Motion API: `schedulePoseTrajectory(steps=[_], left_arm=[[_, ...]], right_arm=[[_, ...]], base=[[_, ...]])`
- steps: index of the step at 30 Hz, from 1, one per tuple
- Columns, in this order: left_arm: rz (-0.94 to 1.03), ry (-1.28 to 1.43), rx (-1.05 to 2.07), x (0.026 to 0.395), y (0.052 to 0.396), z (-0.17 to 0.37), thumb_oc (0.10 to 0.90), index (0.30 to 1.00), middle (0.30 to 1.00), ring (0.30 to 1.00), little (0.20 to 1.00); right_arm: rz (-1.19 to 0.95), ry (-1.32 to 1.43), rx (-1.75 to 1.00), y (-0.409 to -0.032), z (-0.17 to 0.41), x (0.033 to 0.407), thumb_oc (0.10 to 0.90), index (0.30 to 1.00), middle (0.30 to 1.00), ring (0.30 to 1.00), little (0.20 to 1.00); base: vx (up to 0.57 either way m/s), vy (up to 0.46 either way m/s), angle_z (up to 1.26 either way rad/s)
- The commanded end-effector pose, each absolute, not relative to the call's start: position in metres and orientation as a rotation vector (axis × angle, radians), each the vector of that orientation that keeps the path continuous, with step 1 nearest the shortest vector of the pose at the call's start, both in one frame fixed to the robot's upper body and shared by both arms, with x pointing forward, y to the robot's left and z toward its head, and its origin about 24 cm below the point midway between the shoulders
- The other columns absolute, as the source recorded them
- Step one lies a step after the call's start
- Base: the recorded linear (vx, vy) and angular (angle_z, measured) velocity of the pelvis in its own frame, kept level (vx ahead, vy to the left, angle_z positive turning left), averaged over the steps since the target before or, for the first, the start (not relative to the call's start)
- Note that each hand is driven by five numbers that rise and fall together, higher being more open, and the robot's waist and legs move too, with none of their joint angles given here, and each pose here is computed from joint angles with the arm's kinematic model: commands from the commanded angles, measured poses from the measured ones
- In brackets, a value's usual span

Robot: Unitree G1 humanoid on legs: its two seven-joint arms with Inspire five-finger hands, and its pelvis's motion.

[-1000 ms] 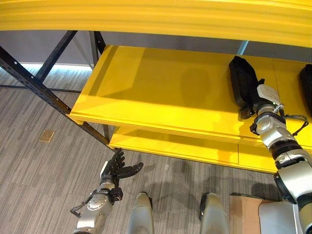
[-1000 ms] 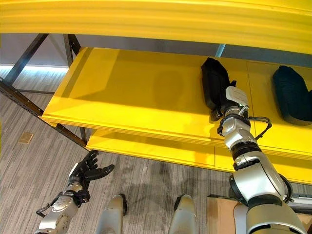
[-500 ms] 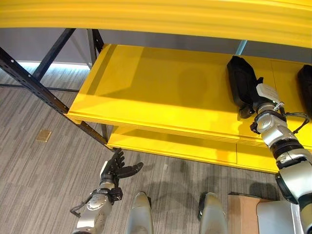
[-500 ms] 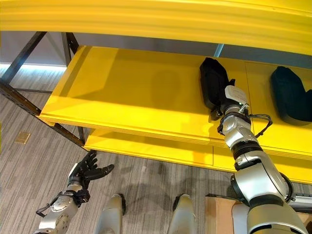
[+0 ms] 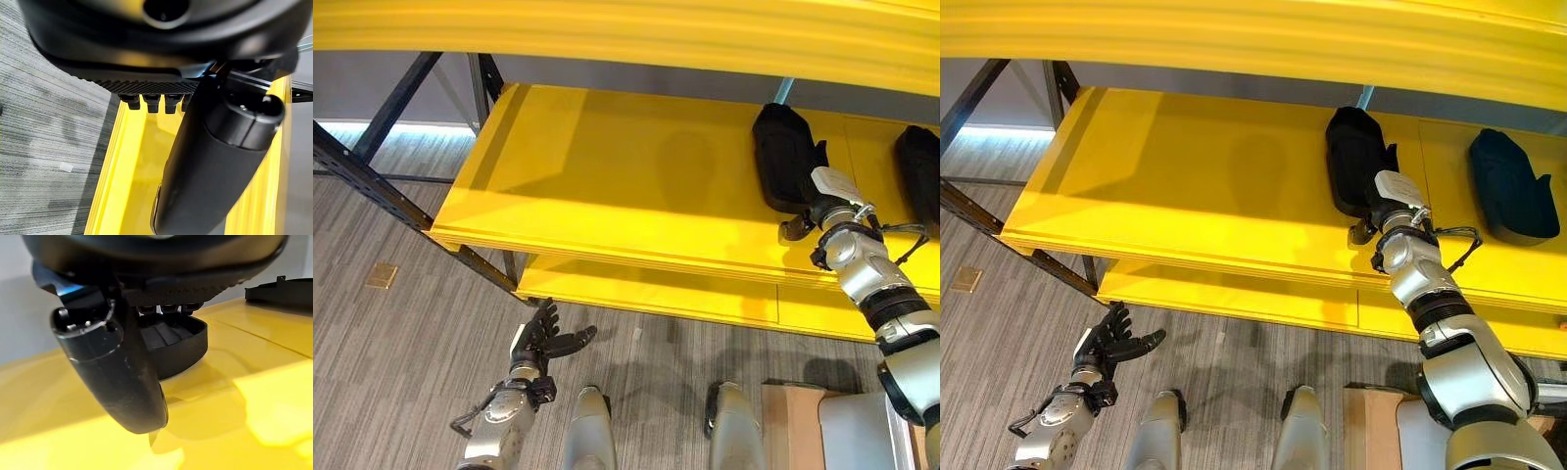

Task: Move parts from the plastic box to the shelf.

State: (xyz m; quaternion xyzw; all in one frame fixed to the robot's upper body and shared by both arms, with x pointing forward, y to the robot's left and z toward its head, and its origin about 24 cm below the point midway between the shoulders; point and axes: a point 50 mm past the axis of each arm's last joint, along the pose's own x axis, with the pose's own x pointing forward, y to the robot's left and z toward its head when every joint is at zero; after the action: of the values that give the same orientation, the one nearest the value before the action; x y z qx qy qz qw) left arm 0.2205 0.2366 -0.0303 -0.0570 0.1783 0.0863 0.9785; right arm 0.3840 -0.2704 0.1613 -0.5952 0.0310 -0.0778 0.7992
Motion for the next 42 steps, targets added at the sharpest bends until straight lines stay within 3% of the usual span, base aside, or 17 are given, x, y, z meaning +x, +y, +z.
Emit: schedulePoseTrajectory(steps=[1, 26, 32, 42], left_arm=[[0.185, 0.18, -0.032, 0.234, 0.259, 0.006, 0.9, 1.0, 1.0, 1.0, 1.0], [0.199, 0.187, -0.031, 0.234, 0.263, 0.005, 0.9, 1.0, 1.0, 1.0, 1.0], [0.193, 0.193, -0.03, 0.234, 0.263, 0.004, 0.9, 1.0, 1.0, 1.0, 1.0], [0.155, 0.186, -0.037, 0.235, 0.261, 0.006, 0.9, 1.0, 1.0, 1.0, 1.0]], right_arm=[[-0.254, -0.082, -1.308, -0.281, 0.203, 0.38, 0.9, 1.0, 1.0, 1.0, 1.0], [-0.206, -0.042, -1.23, -0.277, 0.188, 0.381, 0.9, 1.0, 1.0, 1.0, 1.0], [-0.073, -0.006, -1.218, -0.265, 0.177, 0.382, 0.9, 1.0, 1.0, 1.0, 1.0], [-0.021, 0.004, -1.199, -0.274, 0.195, 0.381, 0.9, 1.0, 1.0, 1.0, 1.0]], base=[[0.0, 0.0, 0.0], [0.0, 0.001, 0.0], [0.0, 0.0, 0.0], [0.0, 0.0, 0.0]])
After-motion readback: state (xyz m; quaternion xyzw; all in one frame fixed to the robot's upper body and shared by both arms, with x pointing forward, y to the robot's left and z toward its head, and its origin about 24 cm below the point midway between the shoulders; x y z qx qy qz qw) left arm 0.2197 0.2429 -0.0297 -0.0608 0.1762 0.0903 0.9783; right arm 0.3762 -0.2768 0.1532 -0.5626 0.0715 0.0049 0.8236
